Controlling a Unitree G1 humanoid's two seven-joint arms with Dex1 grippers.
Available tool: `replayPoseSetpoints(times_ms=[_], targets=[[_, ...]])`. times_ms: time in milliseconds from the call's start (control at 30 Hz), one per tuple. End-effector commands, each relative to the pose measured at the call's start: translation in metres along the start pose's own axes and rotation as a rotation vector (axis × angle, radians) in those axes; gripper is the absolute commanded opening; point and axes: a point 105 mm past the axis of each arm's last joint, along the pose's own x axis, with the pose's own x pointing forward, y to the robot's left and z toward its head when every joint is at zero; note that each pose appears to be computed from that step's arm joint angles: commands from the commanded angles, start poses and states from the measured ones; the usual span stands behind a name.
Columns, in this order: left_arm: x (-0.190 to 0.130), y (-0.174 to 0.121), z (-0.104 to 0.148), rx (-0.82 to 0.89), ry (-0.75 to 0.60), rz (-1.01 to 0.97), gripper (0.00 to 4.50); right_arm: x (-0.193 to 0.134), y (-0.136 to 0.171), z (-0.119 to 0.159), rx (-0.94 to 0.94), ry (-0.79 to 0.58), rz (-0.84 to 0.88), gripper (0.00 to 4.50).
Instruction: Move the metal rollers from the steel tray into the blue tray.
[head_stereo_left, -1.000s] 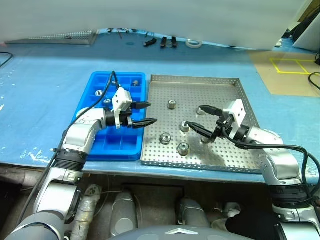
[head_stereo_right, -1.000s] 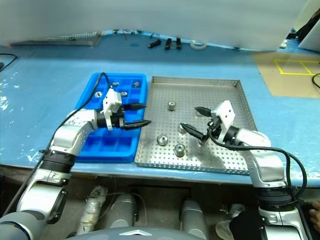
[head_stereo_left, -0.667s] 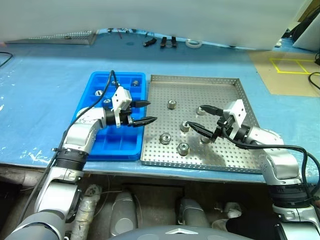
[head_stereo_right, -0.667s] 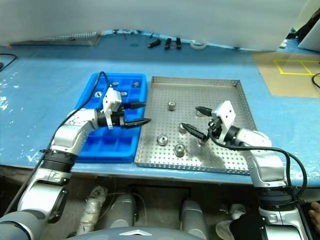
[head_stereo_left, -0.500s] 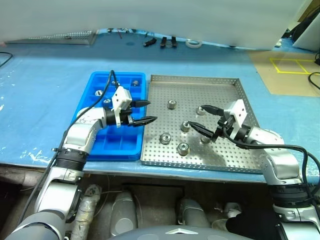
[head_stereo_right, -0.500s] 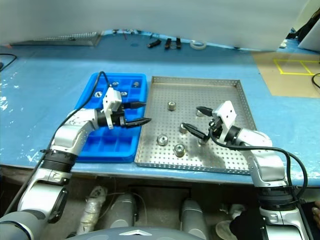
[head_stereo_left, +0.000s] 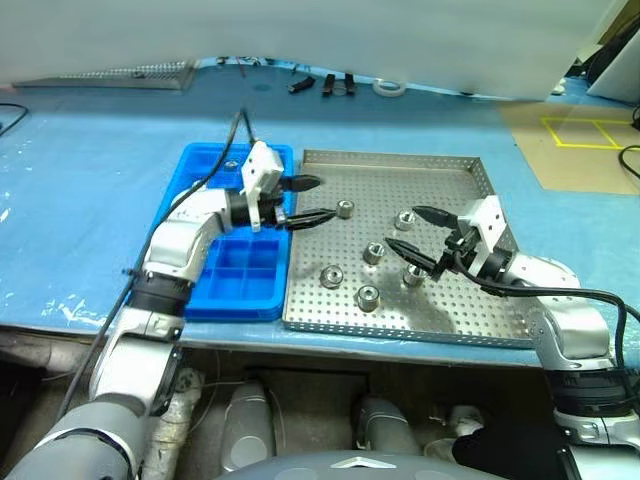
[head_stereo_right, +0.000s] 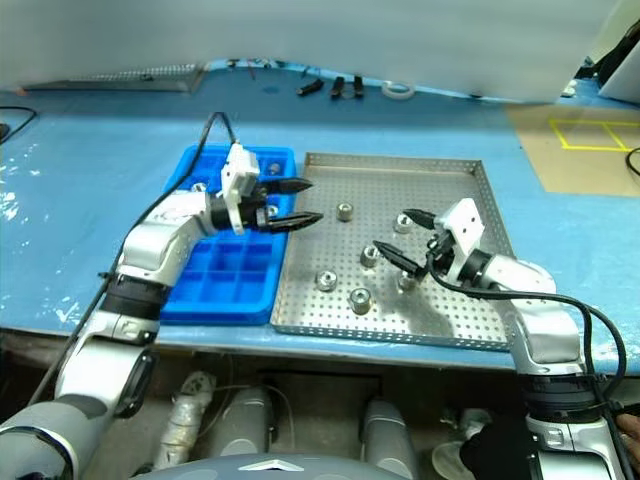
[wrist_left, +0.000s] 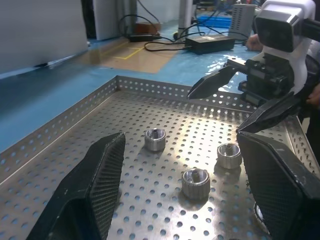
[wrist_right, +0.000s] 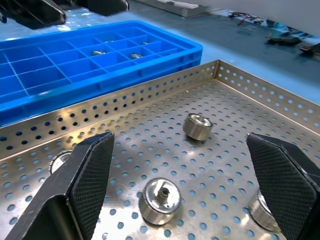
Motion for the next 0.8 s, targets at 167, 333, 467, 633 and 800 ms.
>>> replayPoseSetpoints(times_ms=[167, 333, 467, 633, 800], targets=[[0.011, -0.024, -0.023, 0.022, 0.193, -0.315, 3.76, -0.018, 0.018, 0.016, -0.039, -0.038, -0.029, 4.45], [0.011, -0.026, -0.038, 0.067, 0.307, -0.445, 3.76, -0.031, 0.037, 0.011, -0.011, -0.01, -0.042, 4.45], [0.008, -0.023, -0.05, 0.08, 0.367, -0.492, 3.76, -0.038, 0.052, 0.007, 0.011, 0.016, -0.05, 4.45], [0.007, -0.023, -0.066, 0.121, 0.431, -0.527, 3.76, -0.043, 0.055, 0.005, 0.022, 0.025, -0.092, 4.45], [0.01, -0.022, -0.08, 0.177, 0.499, -0.53, 3.76, -0.045, 0.052, 0.0, 0.023, 0.032, -0.117, 4.45]])
